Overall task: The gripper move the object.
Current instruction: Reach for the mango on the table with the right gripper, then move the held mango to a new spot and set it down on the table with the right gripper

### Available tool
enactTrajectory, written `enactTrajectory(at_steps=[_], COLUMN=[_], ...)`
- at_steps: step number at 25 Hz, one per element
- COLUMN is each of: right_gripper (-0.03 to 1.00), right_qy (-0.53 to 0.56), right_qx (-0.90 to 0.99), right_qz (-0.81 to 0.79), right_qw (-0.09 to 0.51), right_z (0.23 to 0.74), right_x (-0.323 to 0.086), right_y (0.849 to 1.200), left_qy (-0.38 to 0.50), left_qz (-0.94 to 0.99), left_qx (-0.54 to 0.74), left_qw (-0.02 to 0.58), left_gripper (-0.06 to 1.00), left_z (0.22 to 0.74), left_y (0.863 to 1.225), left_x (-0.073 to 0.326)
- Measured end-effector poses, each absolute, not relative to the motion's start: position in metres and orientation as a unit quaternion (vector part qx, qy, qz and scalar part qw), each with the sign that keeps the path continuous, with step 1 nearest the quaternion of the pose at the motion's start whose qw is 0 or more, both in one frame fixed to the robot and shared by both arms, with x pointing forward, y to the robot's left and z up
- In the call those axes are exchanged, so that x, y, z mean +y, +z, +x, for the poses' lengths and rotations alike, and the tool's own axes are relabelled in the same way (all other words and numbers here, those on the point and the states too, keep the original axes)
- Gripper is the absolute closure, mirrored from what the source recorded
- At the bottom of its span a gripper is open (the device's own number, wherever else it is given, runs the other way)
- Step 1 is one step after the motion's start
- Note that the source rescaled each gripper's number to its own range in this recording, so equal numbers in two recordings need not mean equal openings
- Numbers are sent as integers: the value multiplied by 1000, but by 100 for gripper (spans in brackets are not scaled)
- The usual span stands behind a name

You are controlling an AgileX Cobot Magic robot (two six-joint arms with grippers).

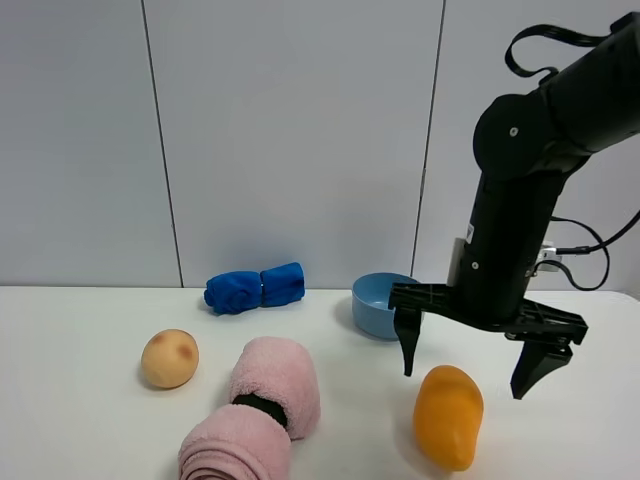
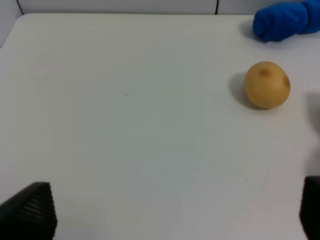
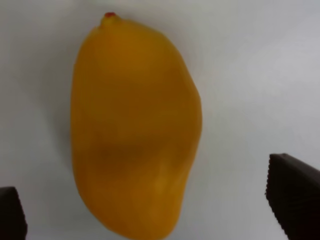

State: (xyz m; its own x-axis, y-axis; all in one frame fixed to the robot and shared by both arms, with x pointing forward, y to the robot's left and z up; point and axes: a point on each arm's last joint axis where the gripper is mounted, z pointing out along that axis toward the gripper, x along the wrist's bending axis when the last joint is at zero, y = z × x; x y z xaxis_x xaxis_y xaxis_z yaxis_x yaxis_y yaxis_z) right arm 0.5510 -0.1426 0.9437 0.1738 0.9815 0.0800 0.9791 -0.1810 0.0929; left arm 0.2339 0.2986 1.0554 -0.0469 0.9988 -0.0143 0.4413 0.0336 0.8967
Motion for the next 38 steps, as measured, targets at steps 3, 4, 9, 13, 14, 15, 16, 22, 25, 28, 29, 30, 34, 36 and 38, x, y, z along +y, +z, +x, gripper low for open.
enactTrajectory(at_steps=[3, 4, 9, 13, 14, 15, 16, 22, 25, 28, 29, 30, 34, 36, 38], right_gripper=[12, 12, 13, 13, 13, 14, 14, 38, 81, 97, 97, 97, 97, 97, 97], right_qy=[62, 59, 43, 34, 32, 28, 25, 47, 53, 57, 57, 57, 50, 53, 66], right_qx=[640, 640, 641, 646, 647, 649, 649, 650, 649, 649, 649, 649, 657, 667, 671], right_qz=[766, 766, 766, 763, 761, 761, 760, 758, 759, 759, 759, 759, 753, 743, 739], right_qw=[10, 10, 6, 5, 5, 4, 4, 6, 6, 7, 7, 7, 6, 8, 12], right_z=[553, 553, 554, 555, 555, 556, 556, 559, 560, 561, 561, 561, 558, 556, 554], right_x=[-142, -142, -141, -141, -141, -141, -140, -135, -134, -134, -134, -134, -131, -129, -128], right_y=[939, 937, 924, 917, 915, 911, 907, 902, 902, 903, 903, 903, 903, 909, 919], left_qy=[378, 378, 378, 378, 378, 378, 378, 378, 378, 378, 378, 378, 378, 378, 378], left_qz=[584, 584, 584, 584, 584, 584, 584, 584, 584, 584, 584, 584, 584, 584, 584], left_qx=[617, 617, 617, 617, 617, 617, 617, 617, 617, 617, 617, 617, 617, 617, 617], left_qw=[369, 369, 369, 369, 369, 369, 369, 369, 369, 369, 369, 369, 369, 369, 369], left_gripper=[-6, -6, -6, -6, -6, -6, -6, -6, -6, -6, -6, -6, -6, -6, -6], left_z=[234, 234, 234, 234, 234, 234, 234, 234, 234, 234, 234, 234, 234, 234, 234], left_y=[1055, 1055, 1055, 1055, 1055, 1055, 1055, 1055, 1055, 1055, 1055, 1055, 1055, 1055, 1055], left_x=[299, 299, 299, 299, 299, 299, 299, 299, 299, 299, 299, 299, 299, 299, 299])
